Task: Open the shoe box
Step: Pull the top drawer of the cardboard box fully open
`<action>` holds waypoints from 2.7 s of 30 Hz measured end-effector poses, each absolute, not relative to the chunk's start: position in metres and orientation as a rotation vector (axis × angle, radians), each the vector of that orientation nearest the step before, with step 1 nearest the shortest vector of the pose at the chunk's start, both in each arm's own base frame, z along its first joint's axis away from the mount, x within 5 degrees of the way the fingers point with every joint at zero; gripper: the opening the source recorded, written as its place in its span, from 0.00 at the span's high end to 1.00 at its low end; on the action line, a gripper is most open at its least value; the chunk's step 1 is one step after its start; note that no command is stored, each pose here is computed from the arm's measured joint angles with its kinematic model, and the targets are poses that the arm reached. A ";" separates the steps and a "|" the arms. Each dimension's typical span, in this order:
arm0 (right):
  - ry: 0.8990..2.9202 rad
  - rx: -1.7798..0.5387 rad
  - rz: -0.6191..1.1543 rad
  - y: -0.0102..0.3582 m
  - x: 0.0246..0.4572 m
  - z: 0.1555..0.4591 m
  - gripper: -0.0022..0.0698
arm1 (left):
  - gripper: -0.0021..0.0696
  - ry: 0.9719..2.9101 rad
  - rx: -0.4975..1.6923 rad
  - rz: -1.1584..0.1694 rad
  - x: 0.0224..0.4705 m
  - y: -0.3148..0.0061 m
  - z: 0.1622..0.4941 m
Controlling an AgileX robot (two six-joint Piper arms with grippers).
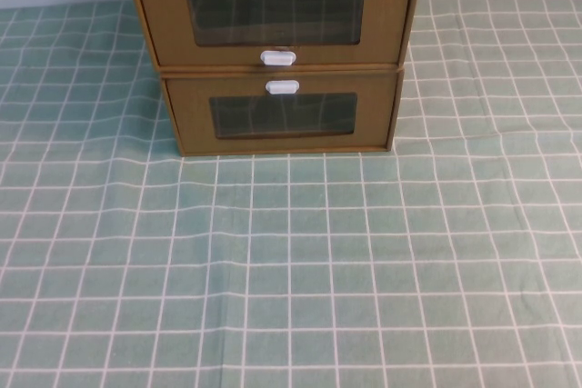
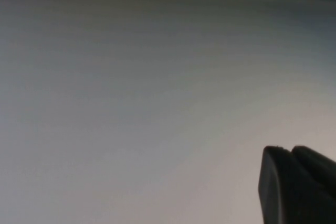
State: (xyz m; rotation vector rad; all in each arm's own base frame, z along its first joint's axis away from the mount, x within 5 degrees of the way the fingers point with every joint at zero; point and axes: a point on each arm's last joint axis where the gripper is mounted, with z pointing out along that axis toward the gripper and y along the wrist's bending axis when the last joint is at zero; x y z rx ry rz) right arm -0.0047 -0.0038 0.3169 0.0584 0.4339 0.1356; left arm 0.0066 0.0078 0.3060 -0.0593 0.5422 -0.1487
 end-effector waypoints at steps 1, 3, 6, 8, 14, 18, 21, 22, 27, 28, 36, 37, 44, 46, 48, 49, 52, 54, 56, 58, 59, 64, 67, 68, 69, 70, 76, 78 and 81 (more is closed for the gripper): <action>0.419 0.057 0.138 -0.004 -0.010 0.329 0.99 | 0.98 0.512 -0.067 -0.155 0.001 0.009 0.317; 0.414 0.055 0.144 -0.004 -0.020 0.351 0.99 | 0.98 0.429 -0.076 -0.164 -0.014 0.012 0.343; 0.415 0.073 0.205 -0.005 -0.038 0.383 0.99 | 0.98 0.328 -0.083 -0.176 -0.035 0.015 0.381; 0.399 0.097 0.263 -0.006 -0.052 0.405 0.99 | 0.98 0.320 -0.078 -0.183 -0.042 0.015 0.409; 0.547 0.177 0.410 -0.008 -0.050 0.465 0.99 | 0.98 0.550 -0.034 -0.208 -0.023 0.009 0.477; 0.762 0.157 0.409 -0.002 -0.026 0.501 0.99 | 0.98 0.805 0.010 -0.224 0.013 0.000 0.511; 0.972 0.132 0.390 0.004 0.009 0.523 0.99 | 0.98 0.989 0.040 -0.232 0.044 -0.008 0.528; 1.044 0.126 0.391 0.006 0.022 0.530 0.99 | 0.98 1.045 0.049 -0.236 0.053 -0.010 0.531; 1.371 0.109 0.416 0.015 0.087 0.548 0.99 | 0.98 1.418 0.067 -0.295 0.114 -0.024 0.540; 1.441 0.111 0.443 0.018 0.101 0.546 0.99 | 0.98 1.507 0.072 -0.301 0.129 -0.027 0.536; 1.885 -0.045 0.593 0.042 0.198 0.492 0.99 | 0.98 1.814 0.088 -0.289 0.224 -0.044 0.500; 1.920 -0.085 0.587 0.043 0.206 0.486 0.99 | 0.98 1.818 0.085 -0.291 0.232 -0.045 0.497; 2.052 -0.278 0.617 0.054 0.251 0.450 0.99 | 0.98 1.844 0.225 -0.348 0.264 -0.060 0.479; 2.048 -0.287 0.683 0.058 0.259 0.446 0.99 | 0.98 1.804 0.368 -0.364 0.269 -0.071 0.476; 2.039 -0.272 0.761 0.062 0.266 0.443 0.99 | 0.98 1.754 0.520 -0.356 0.275 -0.083 0.472; 2.035 -0.262 0.793 0.063 0.268 0.442 0.99 | 0.98 1.735 0.578 -0.346 0.277 -0.088 0.470; 2.003 -0.278 0.866 0.067 0.276 0.440 0.99 | 0.98 1.693 0.685 -0.300 0.290 -0.097 0.461; 1.968 -0.345 0.894 0.071 0.279 0.439 0.99 | 0.98 1.690 0.691 -0.285 0.304 -0.100 0.454; 1.938 -0.412 0.944 0.075 0.280 0.438 0.99 | 0.98 1.690 0.704 -0.275 0.319 -0.104 0.451; 1.891 -0.482 0.989 0.079 0.282 0.438 0.99 | 0.98 1.703 0.741 -0.273 0.337 -0.109 0.445; 1.855 -0.526 1.009 0.081 0.284 0.437 0.99 | 0.98 1.711 0.765 -0.283 0.346 -0.112 0.443; 1.805 -0.754 0.975 0.098 0.295 0.423 0.99 | 0.98 1.778 0.836 -0.396 0.389 -0.130 0.435; 1.875 -0.916 0.788 0.117 0.294 0.410 0.99 | 0.98 1.819 0.837 -0.475 0.414 -0.140 0.429; 1.894 -0.971 0.711 0.124 0.293 0.406 0.99 | 0.98 1.829 0.835 -0.496 0.421 -0.142 0.427; 1.904 -1.022 0.638 0.132 0.292 0.402 0.99 | 0.98 1.839 0.835 -0.515 0.427 -0.144 0.424; 1.899 -1.063 0.584 0.140 0.290 0.400 0.99 | 0.98 1.846 0.838 -0.529 0.431 -0.146 0.423; 1.772 -1.267 0.219 0.184 0.280 0.394 0.99 | 0.98 1.926 0.857 -0.595 0.451 -0.153 0.399; 1.730 -1.289 0.104 0.198 0.280 0.391 0.99 | 0.98 1.944 0.856 -0.614 0.454 -0.155 0.392; 1.709 -1.316 -0.054 0.215 0.287 0.379 0.99 | 0.98 1.954 0.874 -0.628 0.453 -0.155 0.392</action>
